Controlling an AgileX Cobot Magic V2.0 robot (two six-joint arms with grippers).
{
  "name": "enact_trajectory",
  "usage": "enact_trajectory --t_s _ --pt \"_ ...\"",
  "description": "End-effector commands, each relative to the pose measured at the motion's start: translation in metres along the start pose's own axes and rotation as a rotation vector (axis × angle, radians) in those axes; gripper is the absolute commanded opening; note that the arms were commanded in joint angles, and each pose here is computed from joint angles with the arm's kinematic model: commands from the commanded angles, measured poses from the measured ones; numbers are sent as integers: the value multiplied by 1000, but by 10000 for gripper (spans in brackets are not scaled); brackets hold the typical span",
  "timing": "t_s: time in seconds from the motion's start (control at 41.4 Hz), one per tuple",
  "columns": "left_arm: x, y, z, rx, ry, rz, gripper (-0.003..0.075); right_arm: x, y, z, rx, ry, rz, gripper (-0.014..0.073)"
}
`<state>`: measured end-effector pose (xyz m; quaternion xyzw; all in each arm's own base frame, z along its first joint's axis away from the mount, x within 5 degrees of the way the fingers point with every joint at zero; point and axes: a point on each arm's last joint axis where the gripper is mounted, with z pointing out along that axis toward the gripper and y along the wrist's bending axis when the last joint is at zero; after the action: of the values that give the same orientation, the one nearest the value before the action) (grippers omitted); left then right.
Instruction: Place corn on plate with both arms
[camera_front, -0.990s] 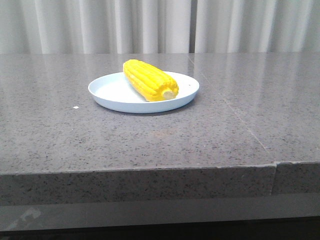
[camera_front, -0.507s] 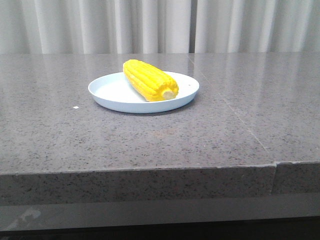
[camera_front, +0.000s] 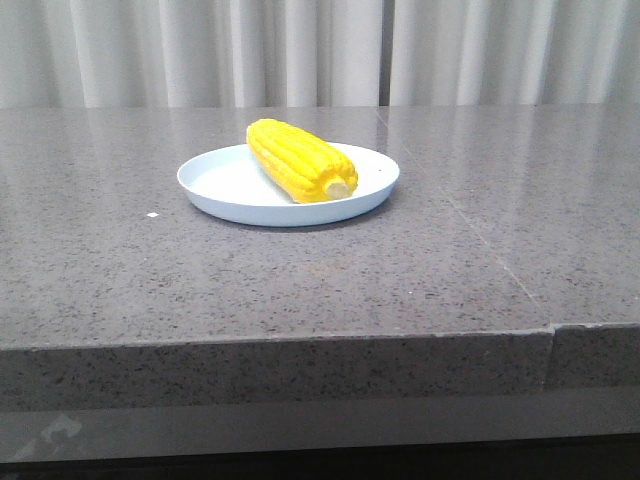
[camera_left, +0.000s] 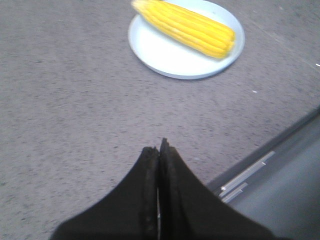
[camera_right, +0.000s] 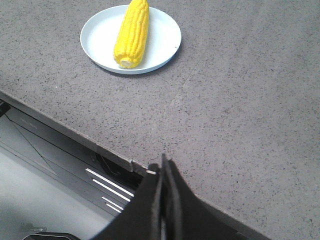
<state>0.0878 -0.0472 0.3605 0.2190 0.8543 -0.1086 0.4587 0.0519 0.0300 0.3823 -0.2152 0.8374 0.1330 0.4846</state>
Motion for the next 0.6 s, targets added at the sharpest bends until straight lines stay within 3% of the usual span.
enact_trajectory --t_s 0.0,0.314,0.579 --pt "-2 7 -9 -65 -143 -20 -20 -10 0 -3 7 -77 -13 -68" --pt "65 19 5 -270 -517 -67 -20 -10 0 -3 7 -77 -13 -68" --pt "124 21 27 -376 -640 -152 -20 -10 0 -3 7 -77 -13 -68"
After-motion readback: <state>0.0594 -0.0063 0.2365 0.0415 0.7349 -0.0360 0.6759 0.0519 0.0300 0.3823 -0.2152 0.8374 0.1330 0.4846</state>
